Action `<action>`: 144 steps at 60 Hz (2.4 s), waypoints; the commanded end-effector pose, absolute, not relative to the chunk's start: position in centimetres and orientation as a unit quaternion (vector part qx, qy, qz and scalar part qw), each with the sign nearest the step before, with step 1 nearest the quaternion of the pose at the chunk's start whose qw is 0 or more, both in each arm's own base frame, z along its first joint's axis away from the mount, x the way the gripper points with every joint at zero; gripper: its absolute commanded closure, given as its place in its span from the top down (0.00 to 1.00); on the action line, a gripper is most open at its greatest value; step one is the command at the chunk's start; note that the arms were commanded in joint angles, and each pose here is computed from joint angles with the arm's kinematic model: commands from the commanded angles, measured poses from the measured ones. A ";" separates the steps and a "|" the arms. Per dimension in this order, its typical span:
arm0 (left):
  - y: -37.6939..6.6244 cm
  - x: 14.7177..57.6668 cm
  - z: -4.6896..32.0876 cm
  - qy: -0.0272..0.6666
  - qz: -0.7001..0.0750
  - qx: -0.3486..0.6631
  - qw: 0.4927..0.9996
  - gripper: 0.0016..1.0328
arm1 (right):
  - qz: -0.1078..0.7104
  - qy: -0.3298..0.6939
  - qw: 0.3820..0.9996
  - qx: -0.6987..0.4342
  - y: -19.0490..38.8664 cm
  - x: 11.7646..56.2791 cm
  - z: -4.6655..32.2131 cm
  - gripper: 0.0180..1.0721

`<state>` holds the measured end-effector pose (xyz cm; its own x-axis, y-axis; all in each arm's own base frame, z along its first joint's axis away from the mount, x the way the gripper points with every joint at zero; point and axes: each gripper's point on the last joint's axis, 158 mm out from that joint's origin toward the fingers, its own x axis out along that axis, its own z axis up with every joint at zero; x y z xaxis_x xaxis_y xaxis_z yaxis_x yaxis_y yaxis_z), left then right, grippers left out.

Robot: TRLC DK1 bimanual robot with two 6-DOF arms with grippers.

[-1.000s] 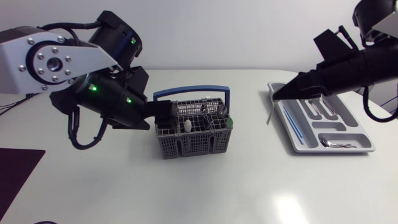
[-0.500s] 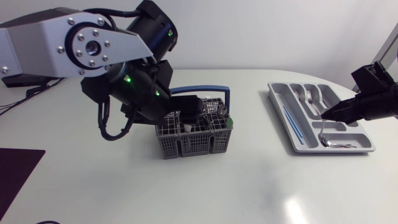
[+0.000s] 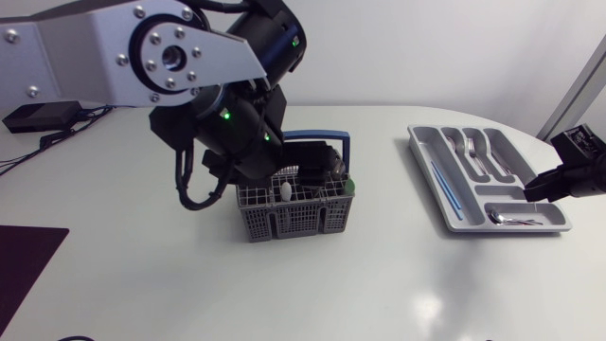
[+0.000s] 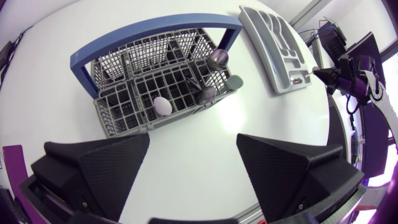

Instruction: Unload the cutlery basket into the drawer organizer.

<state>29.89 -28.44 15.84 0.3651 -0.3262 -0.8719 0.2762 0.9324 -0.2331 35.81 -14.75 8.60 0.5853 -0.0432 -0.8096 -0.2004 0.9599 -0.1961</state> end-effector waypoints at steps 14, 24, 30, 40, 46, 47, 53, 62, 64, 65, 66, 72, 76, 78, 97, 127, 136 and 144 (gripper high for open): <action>-29.9 30.1 15.5 0.540 -0.175 -0.026 0.823 0.95 | 0.008 0.501 0.851 -0.157 -18.1 35.7 2.9 0.08; -29.8 30.1 15.5 0.540 -0.174 -0.025 0.823 0.95 | 0.004 0.525 0.836 -0.161 -18.1 35.2 1.1 0.28; -29.6 30.1 15.3 0.542 -0.172 -0.025 0.822 0.95 | 0.003 0.533 0.828 -0.173 -17.5 34.9 0.9 0.42; -29.0 30.4 15.2 0.543 -0.165 -0.028 0.823 0.95 | -0.003 0.524 0.830 -0.189 -15.9 34.9 3.0 0.70; -28.3 30.5 15.0 0.545 -0.158 -0.029 0.823 0.95 | 0.012 0.516 0.835 -0.192 -13.3 34.7 4.8 0.72; -28.3 30.6 15.0 0.544 -0.158 -0.030 0.823 0.95 | 0.014 0.512 0.837 -0.193 -12.9 34.7 5.2 0.72; -27.6 30.9 15.1 0.544 -0.150 -0.035 0.825 0.95 | 0.038 0.501 0.843 -0.194 -9.5 34.6 6.9 0.72; -26.7 31.3 14.9 0.546 -0.139 -0.042 0.825 0.95 | 0.089 0.490 0.846 -0.191 -3.2 34.0 8.5 0.72; -26.6 31.3 14.8 0.547 -0.138 -0.042 0.825 0.95 | 0.099 0.490 0.845 -0.191 -2.0 33.9 8.6 0.72; -26.5 31.4 14.7 0.548 -0.135 -0.045 0.825 0.95 | 0.103 0.489 0.845 -0.191 -1.4 33.9 8.8 0.72; -26.5 31.4 14.7 0.548 -0.133 -0.046 0.825 0.95 | 0.107 0.488 0.845 -0.190 -0.9 33.8 8.8 0.72; -25.9 31.6 14.7 0.554 -0.115 -0.063 0.822 0.95 | 0.136 0.481 0.846 -0.185 3.1 33.5 9.7 0.72; -25.6 31.6 14.7 0.560 -0.102 -0.073 0.819 0.95 | 0.151 0.480 0.845 -0.181 5.0 33.3 10.3 0.72; -25.5 31.6 14.7 0.563 -0.095 -0.079 0.817 0.95 | 0.158 0.479 0.844 -0.182 5.8 33.2 10.5 0.72; -24.0 31.3 14.3 0.589 -0.031 -0.125 0.798 0.95 | 0.218 0.472 0.835 -0.179 12.5 32.2 11.3 0.72; -22.6 31.7 13.2 0.601 -0.013 -0.117 0.791 0.95 | 0.328 0.502 0.795 -0.092 22.4 30.9 13.7 0.72; -22.0 31.7 12.7 0.605 -0.035 -0.083 0.791 0.95 | 0.347 0.513 0.781 -0.076 24.7 30.9 14.0 0.72; -21.9 31.6 12.6 0.599 -0.064 -0.061 0.796 0.95 | 0.350 0.526 0.772 -0.071 26.0 31.1 13.2 0.72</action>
<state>31.85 -22.36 13.52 0.2897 -0.1829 -0.9395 -0.0206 0.9802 -0.1972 31.18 25.16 13.99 0.2370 0.4672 -0.8518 -0.6358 0.7375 0.2277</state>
